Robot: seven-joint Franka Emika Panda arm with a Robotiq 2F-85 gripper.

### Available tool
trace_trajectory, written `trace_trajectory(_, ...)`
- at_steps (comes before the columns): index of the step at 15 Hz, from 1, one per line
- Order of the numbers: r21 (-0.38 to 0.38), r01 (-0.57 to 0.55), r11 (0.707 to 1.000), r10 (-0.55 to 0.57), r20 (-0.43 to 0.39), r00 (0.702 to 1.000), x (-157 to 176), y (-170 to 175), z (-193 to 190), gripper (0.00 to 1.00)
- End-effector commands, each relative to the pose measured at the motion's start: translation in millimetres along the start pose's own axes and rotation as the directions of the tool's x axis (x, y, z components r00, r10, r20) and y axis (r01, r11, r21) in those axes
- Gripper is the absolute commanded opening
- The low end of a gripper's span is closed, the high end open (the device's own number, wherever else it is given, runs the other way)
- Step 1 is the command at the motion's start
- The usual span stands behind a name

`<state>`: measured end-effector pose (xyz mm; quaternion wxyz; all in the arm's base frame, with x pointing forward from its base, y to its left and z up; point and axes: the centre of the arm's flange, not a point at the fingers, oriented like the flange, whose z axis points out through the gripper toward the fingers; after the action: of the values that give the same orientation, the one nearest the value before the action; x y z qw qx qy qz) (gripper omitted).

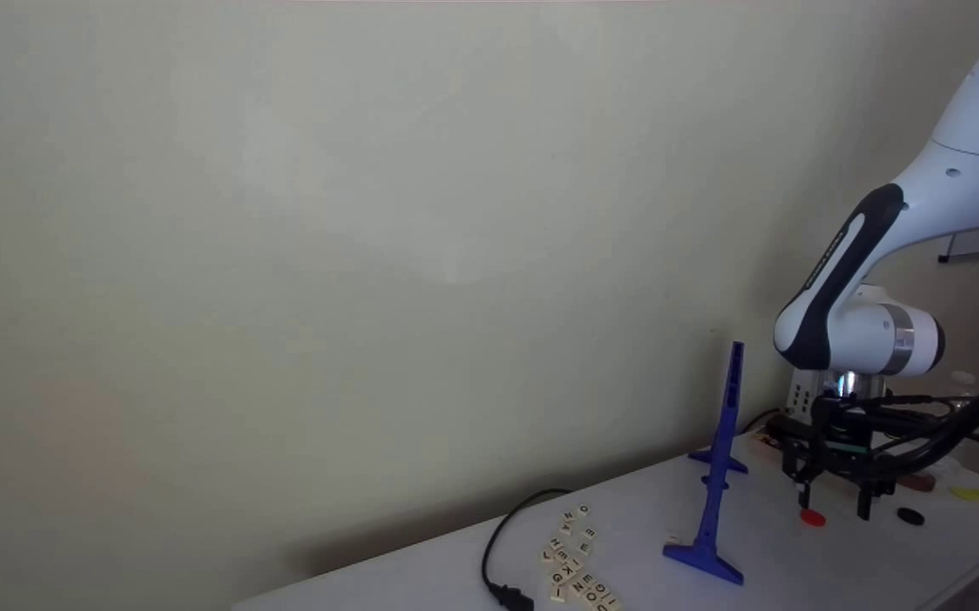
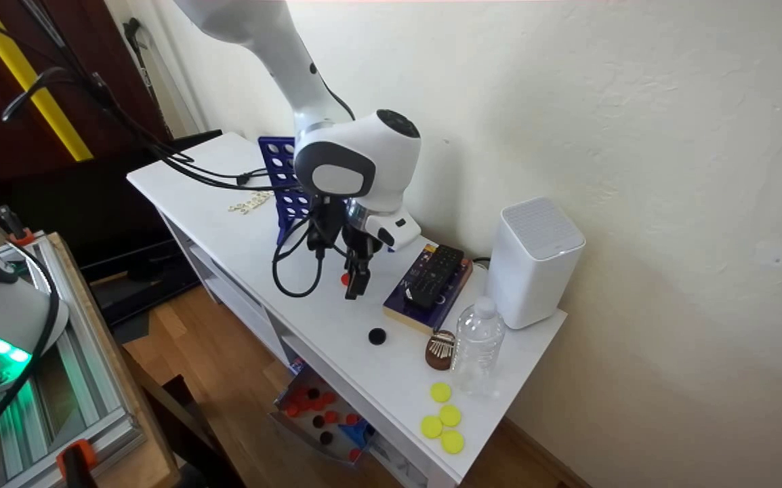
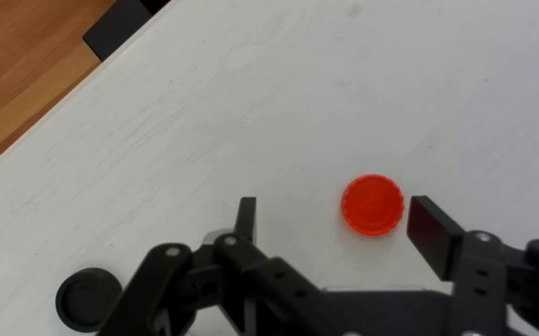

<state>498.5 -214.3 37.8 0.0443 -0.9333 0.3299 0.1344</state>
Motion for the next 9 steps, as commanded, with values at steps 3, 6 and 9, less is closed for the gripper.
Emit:
trace_trajectory(3,0.040,0.022,0.999,-0.022,-0.010,1.000,-3,-9,-11,1.00)
trace_trajectory(6,0.035,0.028,0.999,-0.028,-0.006,1.000,3,-17,-8,0.98)
trace_trajectory(9,0.033,0.031,0.999,-0.031,-0.007,1.000,5,-21,-6,0.93)
